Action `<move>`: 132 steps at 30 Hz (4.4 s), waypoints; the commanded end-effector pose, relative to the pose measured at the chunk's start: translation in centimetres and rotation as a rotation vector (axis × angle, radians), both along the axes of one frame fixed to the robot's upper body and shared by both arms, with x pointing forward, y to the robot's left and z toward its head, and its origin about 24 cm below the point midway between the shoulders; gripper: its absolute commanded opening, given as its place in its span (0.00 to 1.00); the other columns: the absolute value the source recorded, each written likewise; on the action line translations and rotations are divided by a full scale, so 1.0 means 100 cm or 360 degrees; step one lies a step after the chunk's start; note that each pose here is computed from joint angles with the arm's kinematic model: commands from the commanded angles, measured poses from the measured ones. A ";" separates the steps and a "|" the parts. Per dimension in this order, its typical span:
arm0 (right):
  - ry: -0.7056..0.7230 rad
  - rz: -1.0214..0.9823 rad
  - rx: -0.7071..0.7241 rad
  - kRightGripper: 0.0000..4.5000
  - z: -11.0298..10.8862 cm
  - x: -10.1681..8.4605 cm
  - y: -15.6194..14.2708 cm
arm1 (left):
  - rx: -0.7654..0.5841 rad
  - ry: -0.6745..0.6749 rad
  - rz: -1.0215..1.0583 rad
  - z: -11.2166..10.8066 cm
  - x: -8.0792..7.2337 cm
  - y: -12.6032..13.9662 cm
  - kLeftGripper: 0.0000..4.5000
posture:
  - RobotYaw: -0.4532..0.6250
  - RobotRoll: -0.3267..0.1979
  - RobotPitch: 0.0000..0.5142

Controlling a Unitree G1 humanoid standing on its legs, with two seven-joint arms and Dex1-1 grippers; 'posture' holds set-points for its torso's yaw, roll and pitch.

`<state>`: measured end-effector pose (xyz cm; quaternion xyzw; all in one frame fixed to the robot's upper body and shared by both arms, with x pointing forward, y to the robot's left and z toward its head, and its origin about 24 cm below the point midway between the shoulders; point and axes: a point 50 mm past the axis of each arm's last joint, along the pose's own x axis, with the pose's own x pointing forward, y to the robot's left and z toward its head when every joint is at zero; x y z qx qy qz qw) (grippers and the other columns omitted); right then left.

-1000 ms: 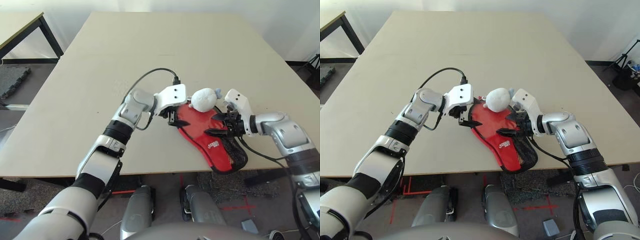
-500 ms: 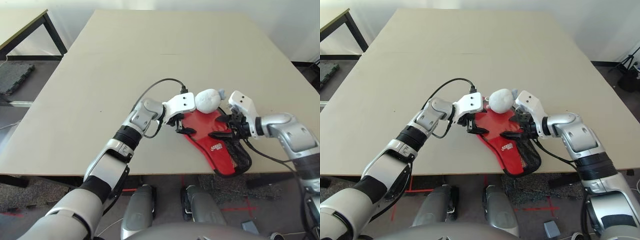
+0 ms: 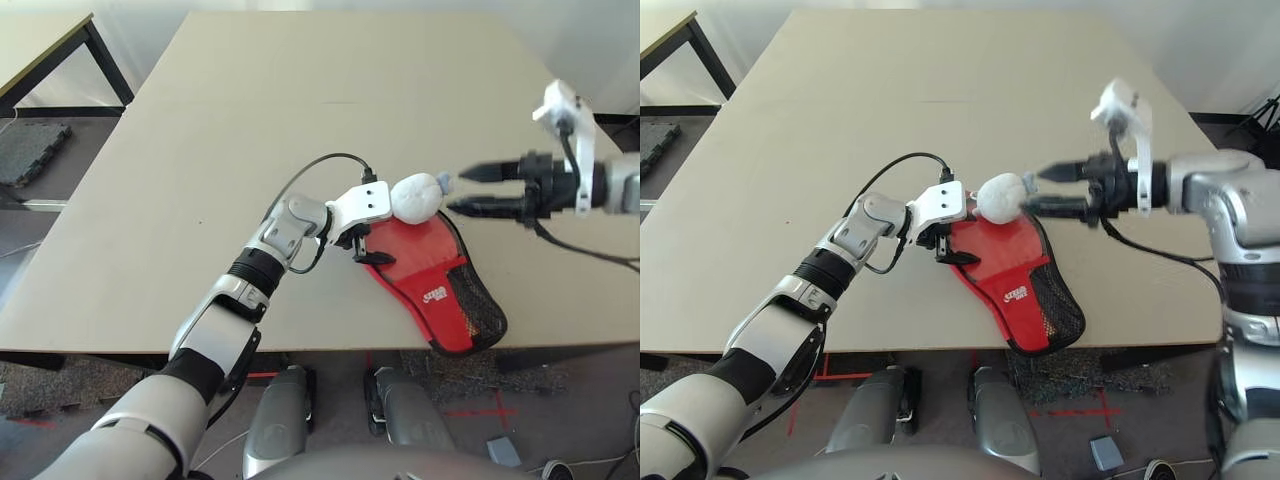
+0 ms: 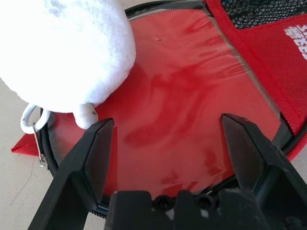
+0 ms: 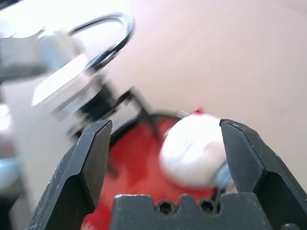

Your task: Store the ping-pong paddle in its case and zip it.

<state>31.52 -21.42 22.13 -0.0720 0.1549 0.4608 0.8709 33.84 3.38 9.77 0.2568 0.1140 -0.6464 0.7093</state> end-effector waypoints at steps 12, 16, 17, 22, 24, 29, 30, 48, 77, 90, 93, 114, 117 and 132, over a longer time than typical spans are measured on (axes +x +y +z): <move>0.0274 -0.0246 -0.0121 1.00 -0.078 0.026 0.001 | 0.0127 0.0098 0.0049 -0.021 -0.004 0.008 0.99 | 0.44 0.62 0.31; 0.0348 -0.0265 -0.0116 0.91 -0.089 0.025 0.000 | 0.0131 0.0101 0.0050 -0.022 -0.004 0.008 1.00 | 0.44 0.62 0.31; 0.0357 -0.0263 -0.0122 0.88 -0.090 0.025 0.000 | 0.0131 0.0101 0.0050 -0.022 -0.004 0.008 1.00 | 0.44 0.62 0.31; 0.0346 -0.0311 -0.0135 0.46 -0.094 0.029 -0.002 | 0.0129 0.0102 0.0052 -0.022 -0.004 0.008 1.00 | 0.44 0.62 0.31; 0.0194 -0.0377 -0.0245 0.31 -0.094 0.039 -0.004 | 0.0130 0.0106 0.0040 -0.023 -0.005 0.007 1.00 | 0.43 0.62 0.30; -0.0059 -0.0614 -0.0296 0.07 -0.085 0.069 -0.008 | 0.0136 0.0113 0.0015 -0.025 -0.007 0.004 1.00 | 0.42 0.62 0.30; -0.0080 -0.0639 -0.0301 0.06 -0.084 0.072 -0.010 | 0.0136 0.0113 0.0015 -0.024 -0.007 0.003 1.00 | 0.43 0.62 0.30; -0.0094 -0.0912 -0.0448 0.06 -0.082 0.063 -0.074 | 0.0144 0.0129 -0.0022 -0.026 -0.012 -0.001 1.00 | 0.42 0.62 0.30; 0.0740 -0.0046 -0.0394 0.06 -0.081 -0.046 -0.112 | 0.0140 0.0125 -0.0041 -0.027 -0.012 -0.008 1.00 | 0.39 0.62 0.30; 0.1156 0.0132 -0.0731 0.06 -0.096 -0.088 -0.131 | 0.0136 0.0123 -0.0046 -0.028 -0.012 -0.009 1.00 | 0.39 0.62 0.30; 0.1224 0.0136 -0.0796 0.06 -0.100 -0.094 -0.137 | 0.0135 0.0123 -0.0047 -0.027 -0.012 -0.010 1.00 | 0.39 0.62 0.30; 0.1162 -0.0014 -0.1357 0.05 -0.113 -0.089 -0.184 | 0.0120 0.0128 -0.0045 -0.027 -0.014 -0.012 1.00 | 0.40 0.62 0.30; 0.1145 -0.0013 -0.1257 0.05 -0.115 -0.087 -0.179 | 0.0111 0.0130 -0.0047 -0.027 -0.015 -0.013 1.00 | 0.40 0.62 0.30; 0.0768 -0.0292 -0.0246 0.99 -0.042 -0.056 -0.162 | -0.0020 0.0124 -0.0033 -0.016 -0.015 -0.020 1.00 | 0.40 0.62 0.30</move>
